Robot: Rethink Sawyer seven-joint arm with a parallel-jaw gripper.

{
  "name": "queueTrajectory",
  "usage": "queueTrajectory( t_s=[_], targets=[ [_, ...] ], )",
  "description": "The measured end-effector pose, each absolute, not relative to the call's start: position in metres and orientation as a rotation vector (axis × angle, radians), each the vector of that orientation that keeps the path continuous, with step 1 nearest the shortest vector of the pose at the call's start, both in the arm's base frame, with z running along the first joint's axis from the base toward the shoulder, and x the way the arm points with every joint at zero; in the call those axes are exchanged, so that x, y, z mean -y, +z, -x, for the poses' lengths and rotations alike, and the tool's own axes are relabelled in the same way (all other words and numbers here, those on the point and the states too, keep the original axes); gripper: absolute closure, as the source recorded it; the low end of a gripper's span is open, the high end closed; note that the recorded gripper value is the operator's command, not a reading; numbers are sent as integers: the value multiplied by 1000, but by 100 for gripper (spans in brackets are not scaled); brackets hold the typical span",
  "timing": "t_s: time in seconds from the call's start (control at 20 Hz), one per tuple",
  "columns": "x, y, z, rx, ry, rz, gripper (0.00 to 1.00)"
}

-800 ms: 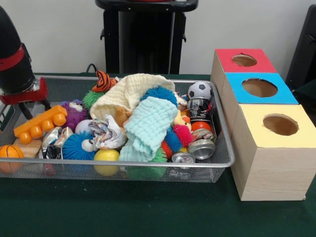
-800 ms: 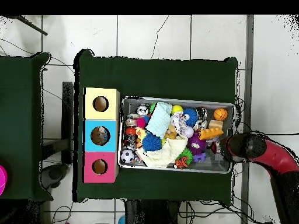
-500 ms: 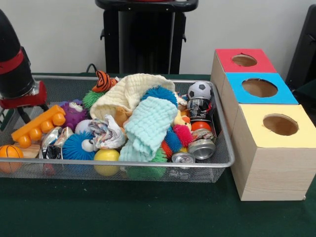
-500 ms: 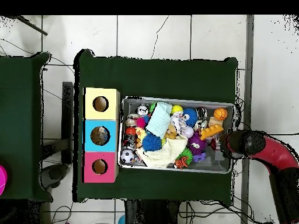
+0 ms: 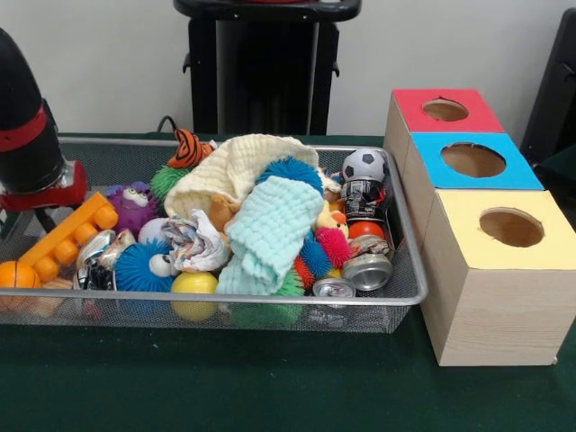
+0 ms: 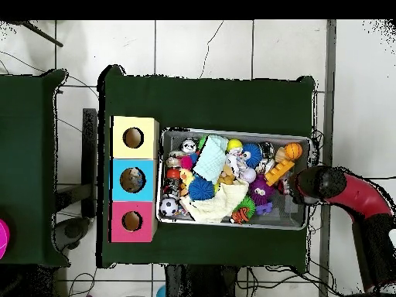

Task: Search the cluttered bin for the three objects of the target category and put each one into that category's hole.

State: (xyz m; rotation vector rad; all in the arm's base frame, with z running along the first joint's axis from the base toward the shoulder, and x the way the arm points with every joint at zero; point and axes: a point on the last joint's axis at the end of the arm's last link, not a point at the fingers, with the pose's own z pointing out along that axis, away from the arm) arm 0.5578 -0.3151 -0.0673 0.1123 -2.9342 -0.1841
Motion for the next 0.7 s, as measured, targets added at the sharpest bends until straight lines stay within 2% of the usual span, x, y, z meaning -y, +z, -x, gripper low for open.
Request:
queueTrajectory(
  t_s=[0.2, 0.35, 0.6, 0.65, 0.7],
  targets=[
    [311, -61, -562, 2934, -107, -151, 100],
    [307, -44, -568, 2948, -51, -179, 100],
    [305, 0, -578, 2971, -12, -166, 100],
    [307, 24, -583, 2990, 3, -142, 100],
    [309, 32, -584, 2997, 10, -132, 100]
  ],
)
